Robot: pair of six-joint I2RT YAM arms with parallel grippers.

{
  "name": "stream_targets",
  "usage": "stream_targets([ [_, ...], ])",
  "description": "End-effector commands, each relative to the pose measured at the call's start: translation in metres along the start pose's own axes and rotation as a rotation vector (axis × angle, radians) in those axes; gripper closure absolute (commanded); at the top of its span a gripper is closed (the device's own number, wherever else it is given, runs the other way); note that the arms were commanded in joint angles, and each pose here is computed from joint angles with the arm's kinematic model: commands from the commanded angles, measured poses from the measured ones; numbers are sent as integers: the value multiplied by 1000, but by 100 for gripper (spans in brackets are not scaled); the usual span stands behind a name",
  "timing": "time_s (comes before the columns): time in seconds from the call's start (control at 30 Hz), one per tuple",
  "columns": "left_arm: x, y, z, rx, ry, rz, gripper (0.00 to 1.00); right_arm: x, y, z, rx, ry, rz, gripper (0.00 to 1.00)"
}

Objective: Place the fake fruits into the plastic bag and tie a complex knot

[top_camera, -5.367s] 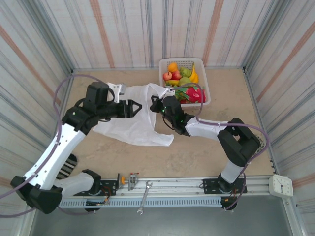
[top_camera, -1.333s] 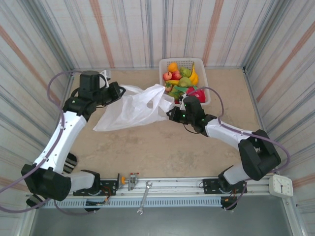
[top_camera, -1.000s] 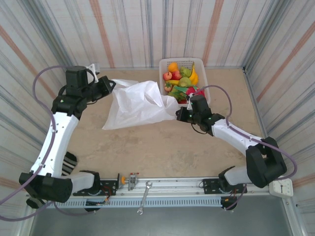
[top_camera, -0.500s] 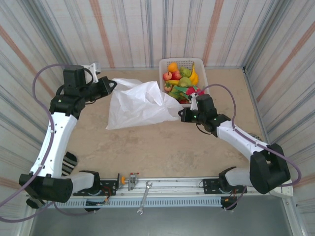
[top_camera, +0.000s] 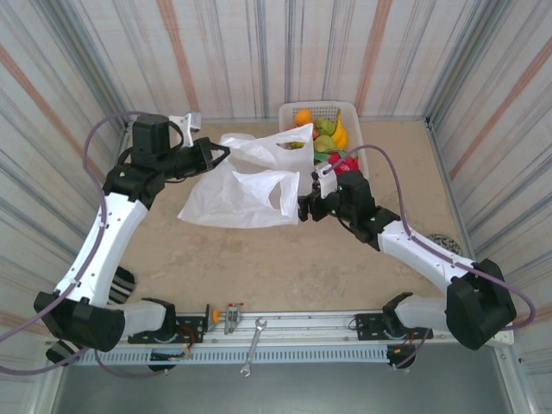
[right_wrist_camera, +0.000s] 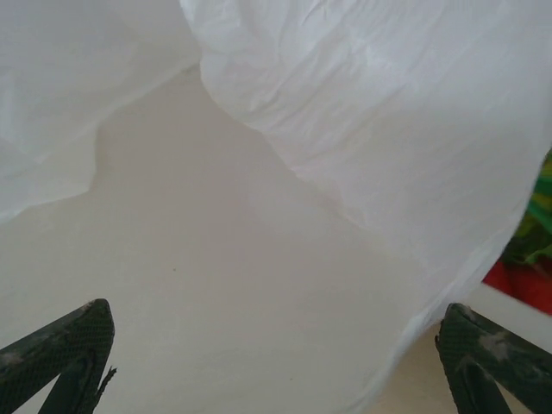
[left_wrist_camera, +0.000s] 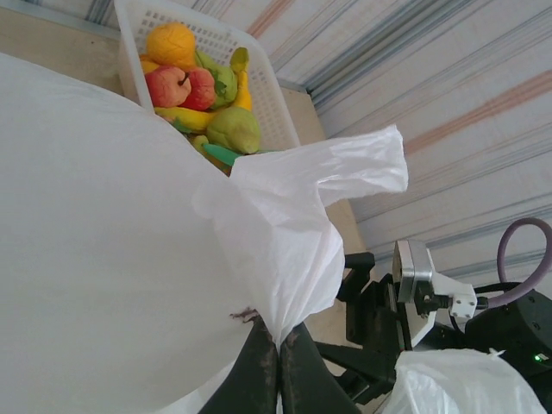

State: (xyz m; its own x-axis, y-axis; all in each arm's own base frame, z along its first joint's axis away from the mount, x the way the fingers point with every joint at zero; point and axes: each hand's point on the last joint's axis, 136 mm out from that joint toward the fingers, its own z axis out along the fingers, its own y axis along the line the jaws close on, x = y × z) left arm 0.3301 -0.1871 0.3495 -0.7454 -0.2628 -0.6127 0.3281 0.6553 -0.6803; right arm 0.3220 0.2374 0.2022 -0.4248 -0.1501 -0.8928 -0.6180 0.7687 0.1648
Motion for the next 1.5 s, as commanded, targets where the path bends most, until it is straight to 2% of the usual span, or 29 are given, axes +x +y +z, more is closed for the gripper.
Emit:
stream_targets([
  [0.0, -3, -5, -3, 2, -3, 25, 100, -34, -19, -9, 98, -72, -89, 1],
  [0.13, -3, -3, -6, -17, -9, 39, 100, -36, -31, -25, 78, -66, -17, 1],
  [0.23, -4, 7, -6, -64, -27, -2, 100, -35, -28, -43, 15, -51, 43, 1],
  [0.33, -6, 20, -6, -103, -59, -87, 100, -30, -13, -63, -94, 0, 93, 1],
  [0.53, -5, 31, 1, -71, -114, -227, 100, -34, 12, -99, -235, 54, 145, 1],
  [0.63, -2, 38, 3, -81, -121, -289, 100, -44, -1, -109, -228, 31, 224, 1],
  [0.73, 3, 44, 5, -88, -128, -350, 100, -56, -27, -118, -162, -6, 336, 1],
  [0.87, 5, 52, 5, -76, -177, -405, 100, -45, -72, -108, -12, 59, 427, 1],
  [1.17, 2, 55, -2, -95, -219, -444, 100, -26, -154, -68, 246, 298, 215, 1],
  [1.33, 2, 52, -1, -79, -215, -454, 100, -15, -171, -39, 243, 485, -44, 1],
  [1.47, 2, 52, 0, -75, -211, -457, 100, -8, -172, -15, 182, 576, -277, 1],
])
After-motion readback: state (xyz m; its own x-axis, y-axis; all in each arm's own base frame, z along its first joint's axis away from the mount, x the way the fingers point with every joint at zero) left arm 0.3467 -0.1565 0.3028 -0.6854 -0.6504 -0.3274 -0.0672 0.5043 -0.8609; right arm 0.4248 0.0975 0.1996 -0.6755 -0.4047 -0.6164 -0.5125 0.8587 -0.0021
